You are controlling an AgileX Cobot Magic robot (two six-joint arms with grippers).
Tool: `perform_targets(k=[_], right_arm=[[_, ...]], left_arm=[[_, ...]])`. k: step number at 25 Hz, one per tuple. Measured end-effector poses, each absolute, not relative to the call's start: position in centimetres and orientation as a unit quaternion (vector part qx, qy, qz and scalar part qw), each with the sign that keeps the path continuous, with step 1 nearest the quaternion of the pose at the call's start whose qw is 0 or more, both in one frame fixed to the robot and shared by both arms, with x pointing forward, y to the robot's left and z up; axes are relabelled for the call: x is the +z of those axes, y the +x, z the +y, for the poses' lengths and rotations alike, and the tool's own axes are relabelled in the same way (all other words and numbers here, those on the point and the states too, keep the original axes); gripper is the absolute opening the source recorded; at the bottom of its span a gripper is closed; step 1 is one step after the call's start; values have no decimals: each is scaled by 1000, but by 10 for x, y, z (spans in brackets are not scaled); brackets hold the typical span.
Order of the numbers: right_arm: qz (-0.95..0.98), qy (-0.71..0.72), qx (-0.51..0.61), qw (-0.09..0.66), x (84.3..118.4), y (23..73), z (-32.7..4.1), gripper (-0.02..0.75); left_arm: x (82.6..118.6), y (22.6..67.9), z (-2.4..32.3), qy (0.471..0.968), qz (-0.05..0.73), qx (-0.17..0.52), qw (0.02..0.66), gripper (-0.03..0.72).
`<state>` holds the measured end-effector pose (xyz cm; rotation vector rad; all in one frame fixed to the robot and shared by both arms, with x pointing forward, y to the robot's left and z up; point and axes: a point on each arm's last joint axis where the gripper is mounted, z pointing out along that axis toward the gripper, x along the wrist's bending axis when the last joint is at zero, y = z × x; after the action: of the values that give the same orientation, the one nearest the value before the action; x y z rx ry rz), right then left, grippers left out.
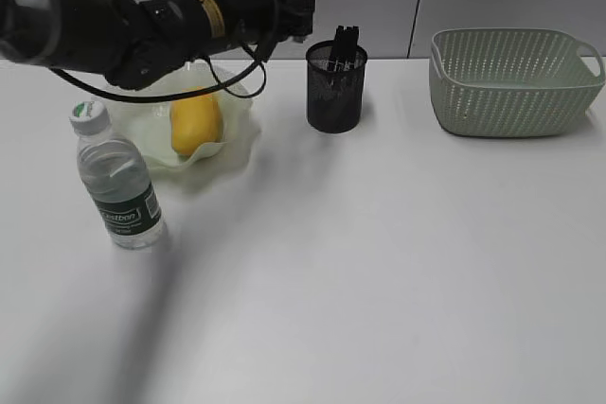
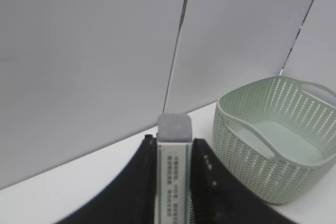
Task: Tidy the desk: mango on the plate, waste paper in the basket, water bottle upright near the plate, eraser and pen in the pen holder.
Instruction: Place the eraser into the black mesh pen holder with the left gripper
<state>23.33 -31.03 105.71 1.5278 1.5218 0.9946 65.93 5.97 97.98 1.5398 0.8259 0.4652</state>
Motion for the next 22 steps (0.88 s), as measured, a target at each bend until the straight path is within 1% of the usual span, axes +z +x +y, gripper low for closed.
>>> perform_targets(k=[6, 12, 18, 22], right_arm=[[595, 596, 388, 374, 1057, 233, -310, 309], [595, 596, 388, 374, 1057, 233, -310, 309], [595, 596, 388, 374, 1057, 233, -310, 309], [595, 596, 388, 374, 1057, 233, -310, 309]], left_arm=[[966, 670, 51, 646, 338, 211, 652, 142], [965, 681, 25, 636, 316, 211, 672, 142], [936, 681, 16, 654, 328, 196, 653, 142], [930, 682, 17, 655, 337, 193, 648, 143]])
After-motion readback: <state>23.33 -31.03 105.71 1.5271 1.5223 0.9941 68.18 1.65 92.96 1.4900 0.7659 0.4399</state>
